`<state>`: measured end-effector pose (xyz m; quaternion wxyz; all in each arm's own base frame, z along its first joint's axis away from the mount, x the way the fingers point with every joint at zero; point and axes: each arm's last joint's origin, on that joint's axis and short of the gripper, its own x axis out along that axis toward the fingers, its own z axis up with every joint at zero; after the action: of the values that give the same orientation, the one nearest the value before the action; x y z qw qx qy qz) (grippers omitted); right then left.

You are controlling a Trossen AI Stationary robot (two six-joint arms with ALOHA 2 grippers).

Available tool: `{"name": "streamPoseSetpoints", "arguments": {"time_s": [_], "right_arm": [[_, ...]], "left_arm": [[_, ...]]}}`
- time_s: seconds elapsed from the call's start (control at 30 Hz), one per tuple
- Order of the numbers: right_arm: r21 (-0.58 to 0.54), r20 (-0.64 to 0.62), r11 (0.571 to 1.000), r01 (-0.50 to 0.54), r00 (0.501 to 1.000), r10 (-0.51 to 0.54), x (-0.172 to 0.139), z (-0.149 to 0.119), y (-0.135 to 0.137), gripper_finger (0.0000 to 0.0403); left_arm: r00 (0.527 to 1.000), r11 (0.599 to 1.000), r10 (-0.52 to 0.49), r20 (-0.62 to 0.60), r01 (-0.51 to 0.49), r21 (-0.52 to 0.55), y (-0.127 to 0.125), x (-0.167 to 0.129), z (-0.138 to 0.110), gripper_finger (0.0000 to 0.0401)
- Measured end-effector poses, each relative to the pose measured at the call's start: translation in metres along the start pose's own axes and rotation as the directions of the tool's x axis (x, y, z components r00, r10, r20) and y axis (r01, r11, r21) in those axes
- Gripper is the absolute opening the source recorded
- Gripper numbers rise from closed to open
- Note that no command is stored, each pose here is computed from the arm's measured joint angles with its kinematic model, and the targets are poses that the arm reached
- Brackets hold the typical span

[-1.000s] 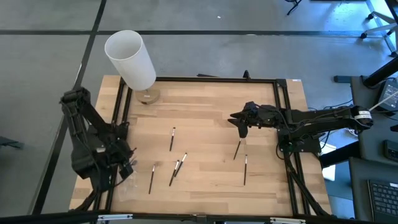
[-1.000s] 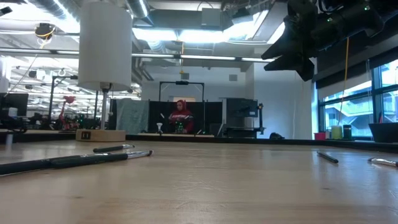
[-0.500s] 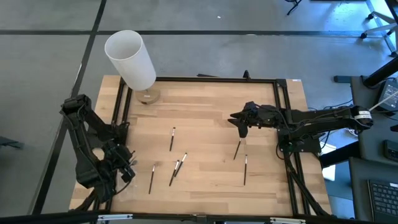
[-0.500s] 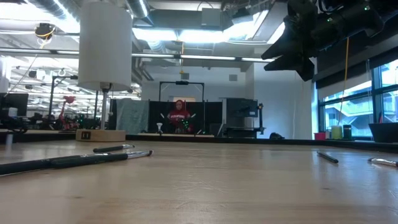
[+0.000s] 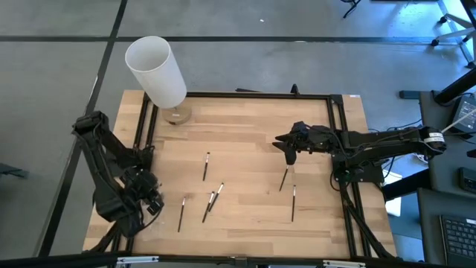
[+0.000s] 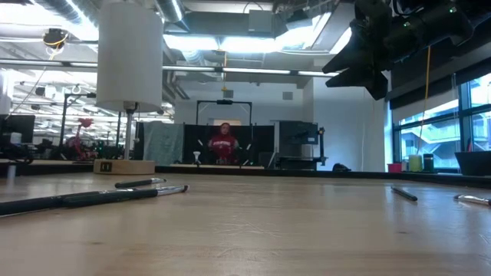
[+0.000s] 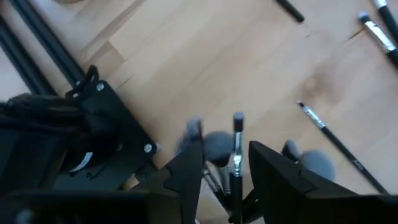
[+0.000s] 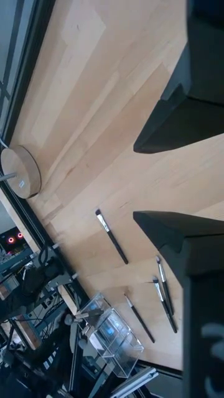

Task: Pick & Place Makeup Supplies
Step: Put the makeup brush into the transparent organizer

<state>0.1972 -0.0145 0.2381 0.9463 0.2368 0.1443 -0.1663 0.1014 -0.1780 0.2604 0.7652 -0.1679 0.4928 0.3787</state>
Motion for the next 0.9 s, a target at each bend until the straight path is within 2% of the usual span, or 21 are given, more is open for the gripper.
{"name": "streamPoseSetpoints", "arguments": {"time_s": [0.23,0.37,0.57,0.77,0.9], "right_arm": [[0.002,0.0,1.0,0.0,1.0,0.0,0.0,0.0,0.0,0.0162],[0.002,0.001,1.0,0.0,1.0,0.0,0.0,0.0,0.0,0.0162],[0.002,0.0,1.0,0.0,1.0,0.0,0.0,0.0,0.0,0.0162],[-0.003,0.0,1.0,0.0,1.0,0.0,0.0,0.0,0.0,0.0162],[-0.005,0.0,1.0,0.0,1.0,0.0,0.0,0.0,0.0,0.0162]], "left_arm": [[0.998,0.999,-0.043,0.038,0.043,0.007,-0.007,-0.006,0.032,0.0133],[0.998,1.0,-0.002,0.062,0.003,-0.013,-0.014,0.004,0.049,0.0132],[0.991,0.996,0.085,-0.105,-0.082,0.033,-0.035,0.033,0.071,0.0131],[0.93,0.987,0.146,-0.337,-0.111,0.12,-0.05,0.055,0.076,0.0122],[0.916,0.977,0.187,-0.355,-0.135,0.168,-0.053,0.061,0.076,0.0113]]}}
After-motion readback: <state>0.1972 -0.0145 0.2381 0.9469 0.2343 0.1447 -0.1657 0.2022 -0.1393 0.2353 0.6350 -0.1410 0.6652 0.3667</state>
